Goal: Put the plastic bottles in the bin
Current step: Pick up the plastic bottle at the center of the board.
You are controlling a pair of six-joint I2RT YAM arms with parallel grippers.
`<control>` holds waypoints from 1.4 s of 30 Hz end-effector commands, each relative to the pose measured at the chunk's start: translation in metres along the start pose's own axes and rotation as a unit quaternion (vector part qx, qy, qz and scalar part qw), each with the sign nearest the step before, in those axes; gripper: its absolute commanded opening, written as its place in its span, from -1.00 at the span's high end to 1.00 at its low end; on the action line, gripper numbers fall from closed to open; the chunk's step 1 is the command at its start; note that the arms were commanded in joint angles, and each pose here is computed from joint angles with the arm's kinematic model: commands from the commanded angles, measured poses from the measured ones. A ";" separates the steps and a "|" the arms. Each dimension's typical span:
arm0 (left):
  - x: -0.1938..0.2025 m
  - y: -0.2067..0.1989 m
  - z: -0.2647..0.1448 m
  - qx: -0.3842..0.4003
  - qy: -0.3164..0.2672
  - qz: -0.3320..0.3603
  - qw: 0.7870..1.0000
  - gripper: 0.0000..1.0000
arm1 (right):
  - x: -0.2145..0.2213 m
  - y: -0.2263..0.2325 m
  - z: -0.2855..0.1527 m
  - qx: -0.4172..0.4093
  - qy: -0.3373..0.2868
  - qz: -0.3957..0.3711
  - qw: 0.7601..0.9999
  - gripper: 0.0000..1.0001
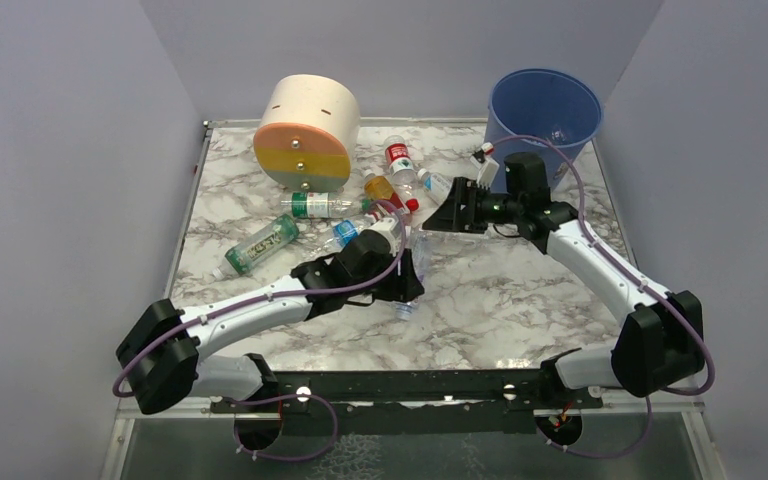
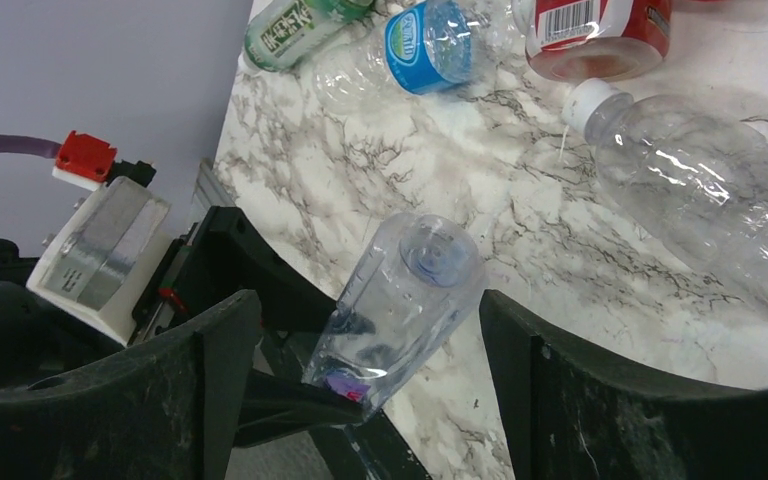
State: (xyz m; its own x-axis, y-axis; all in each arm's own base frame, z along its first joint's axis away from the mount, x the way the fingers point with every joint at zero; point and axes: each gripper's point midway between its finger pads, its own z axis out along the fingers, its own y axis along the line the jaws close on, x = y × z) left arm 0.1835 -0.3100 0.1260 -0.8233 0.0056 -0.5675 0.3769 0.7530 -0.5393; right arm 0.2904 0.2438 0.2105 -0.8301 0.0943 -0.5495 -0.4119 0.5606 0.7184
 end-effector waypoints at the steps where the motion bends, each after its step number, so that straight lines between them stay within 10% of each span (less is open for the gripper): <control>1: -0.017 -0.034 -0.002 0.050 -0.022 0.025 0.998 -0.12 | 0.008 0.000 0.009 -0.005 0.017 -0.004 1.000 -0.68; 42: -0.024 -0.036 -0.018 0.038 -0.056 0.037 0.997 -0.12 | 0.055 -0.021 0.031 0.040 0.083 0.018 0.996 -0.67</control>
State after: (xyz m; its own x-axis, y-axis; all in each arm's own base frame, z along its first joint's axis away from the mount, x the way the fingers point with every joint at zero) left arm 0.1755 -0.3236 0.1543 -0.7777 0.0196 -0.6283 0.4526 0.7111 -0.5380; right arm 0.2726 0.2615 0.1616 -0.8826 -0.0025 -0.4702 -0.3678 0.6266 0.6871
